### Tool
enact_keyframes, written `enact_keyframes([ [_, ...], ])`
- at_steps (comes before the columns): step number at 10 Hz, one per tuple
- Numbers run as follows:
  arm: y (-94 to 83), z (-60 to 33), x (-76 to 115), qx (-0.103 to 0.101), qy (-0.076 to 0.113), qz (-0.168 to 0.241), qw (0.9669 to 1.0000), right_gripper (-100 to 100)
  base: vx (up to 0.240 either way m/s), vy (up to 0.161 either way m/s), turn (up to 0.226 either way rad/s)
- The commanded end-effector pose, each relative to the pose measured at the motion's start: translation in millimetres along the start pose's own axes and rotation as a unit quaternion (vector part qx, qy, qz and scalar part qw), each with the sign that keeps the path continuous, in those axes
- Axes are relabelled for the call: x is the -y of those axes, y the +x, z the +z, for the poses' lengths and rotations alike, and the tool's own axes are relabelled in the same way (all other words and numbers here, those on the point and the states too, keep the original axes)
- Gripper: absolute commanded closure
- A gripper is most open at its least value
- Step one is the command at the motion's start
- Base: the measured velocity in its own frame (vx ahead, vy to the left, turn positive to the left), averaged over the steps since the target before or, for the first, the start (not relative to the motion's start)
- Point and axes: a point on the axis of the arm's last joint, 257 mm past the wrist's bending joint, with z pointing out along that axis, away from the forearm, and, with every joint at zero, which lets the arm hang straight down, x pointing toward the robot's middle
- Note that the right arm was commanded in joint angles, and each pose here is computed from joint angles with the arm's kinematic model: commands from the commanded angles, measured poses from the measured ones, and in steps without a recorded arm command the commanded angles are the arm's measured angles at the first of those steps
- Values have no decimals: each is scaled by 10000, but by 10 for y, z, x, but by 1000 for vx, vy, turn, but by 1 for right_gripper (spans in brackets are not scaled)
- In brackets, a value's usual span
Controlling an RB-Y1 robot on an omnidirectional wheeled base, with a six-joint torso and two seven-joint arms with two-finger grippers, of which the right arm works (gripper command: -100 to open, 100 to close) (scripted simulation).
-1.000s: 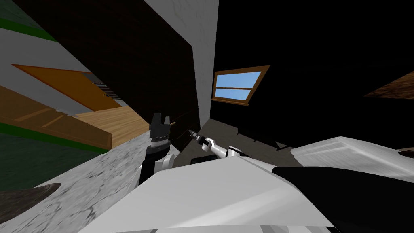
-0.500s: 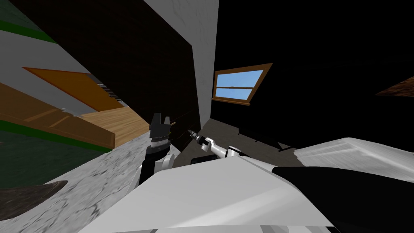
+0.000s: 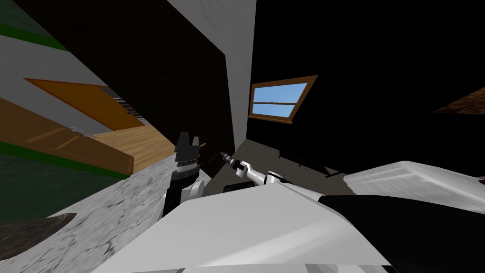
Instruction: Pull the door open
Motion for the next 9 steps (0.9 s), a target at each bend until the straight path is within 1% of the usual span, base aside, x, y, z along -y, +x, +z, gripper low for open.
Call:
enact_keyframes([
  [1,-55,-32,37,26,41,-41,10000,-100,-6,-125,11],
  [3,-110,-65,74,52,82,-81,9999,-100,-61,-188,28],
  [8,-333,-201,216,166,249,-249,9992,-100,-50,-180,10],
  [9,-293,-163,205,194,237,-229,9993,-100,-16,45,-27],
])
